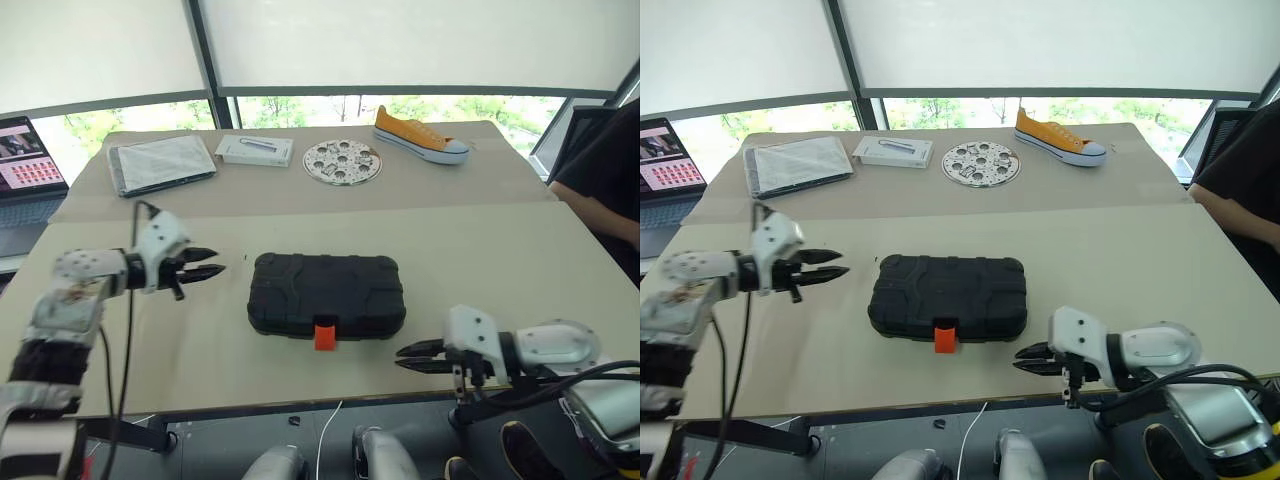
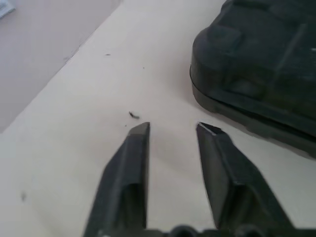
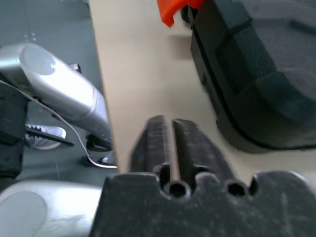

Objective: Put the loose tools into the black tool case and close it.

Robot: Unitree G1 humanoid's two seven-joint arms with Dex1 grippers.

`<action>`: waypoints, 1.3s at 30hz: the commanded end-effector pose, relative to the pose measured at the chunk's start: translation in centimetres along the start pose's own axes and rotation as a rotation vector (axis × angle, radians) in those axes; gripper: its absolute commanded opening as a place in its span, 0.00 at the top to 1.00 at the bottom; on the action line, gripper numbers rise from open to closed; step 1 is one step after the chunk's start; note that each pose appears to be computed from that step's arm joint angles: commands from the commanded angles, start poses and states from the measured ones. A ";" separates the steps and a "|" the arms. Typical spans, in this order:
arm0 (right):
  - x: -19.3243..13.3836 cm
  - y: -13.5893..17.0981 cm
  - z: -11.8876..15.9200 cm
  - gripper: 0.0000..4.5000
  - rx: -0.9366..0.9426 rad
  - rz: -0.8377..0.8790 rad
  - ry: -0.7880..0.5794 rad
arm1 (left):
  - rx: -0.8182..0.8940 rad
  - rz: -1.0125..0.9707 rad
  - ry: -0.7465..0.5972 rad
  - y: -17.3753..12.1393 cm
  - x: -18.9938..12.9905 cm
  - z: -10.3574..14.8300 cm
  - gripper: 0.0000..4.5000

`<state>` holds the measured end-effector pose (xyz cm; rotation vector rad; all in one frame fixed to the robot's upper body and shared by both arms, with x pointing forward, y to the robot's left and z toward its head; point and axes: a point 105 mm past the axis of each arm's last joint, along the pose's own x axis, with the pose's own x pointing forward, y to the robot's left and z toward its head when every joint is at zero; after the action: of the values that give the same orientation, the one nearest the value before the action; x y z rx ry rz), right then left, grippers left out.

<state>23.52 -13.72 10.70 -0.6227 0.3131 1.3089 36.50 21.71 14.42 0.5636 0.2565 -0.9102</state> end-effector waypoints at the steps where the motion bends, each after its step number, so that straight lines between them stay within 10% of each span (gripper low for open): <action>1: 1.0 -0.9 0.3 1.00 -0.060 -0.013 0.001 | 0.155 -0.018 0.031 0.9 2.1 0.6 0.98; 14: -0.6 -8.4 -1.2 1.00 -0.112 -0.342 0.106 | 0.348 -0.283 -0.007 -2.3 3.2 1.5 0.98; 25: -2.7 -2.5 1.3 1.00 0.049 -0.133 -0.062 | 0.138 -0.396 -0.227 -3.1 -0.1 10.2 0.98; 39: 0.8 -1.8 3.4 1.00 0.045 -0.109 -0.149 | 0.457 -0.614 -0.001 -10.7 6.2 3.4 0.98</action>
<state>24.58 -11.88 12.38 -0.4734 0.2390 1.2447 31.88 9.07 14.65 0.8693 0.0558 -1.5618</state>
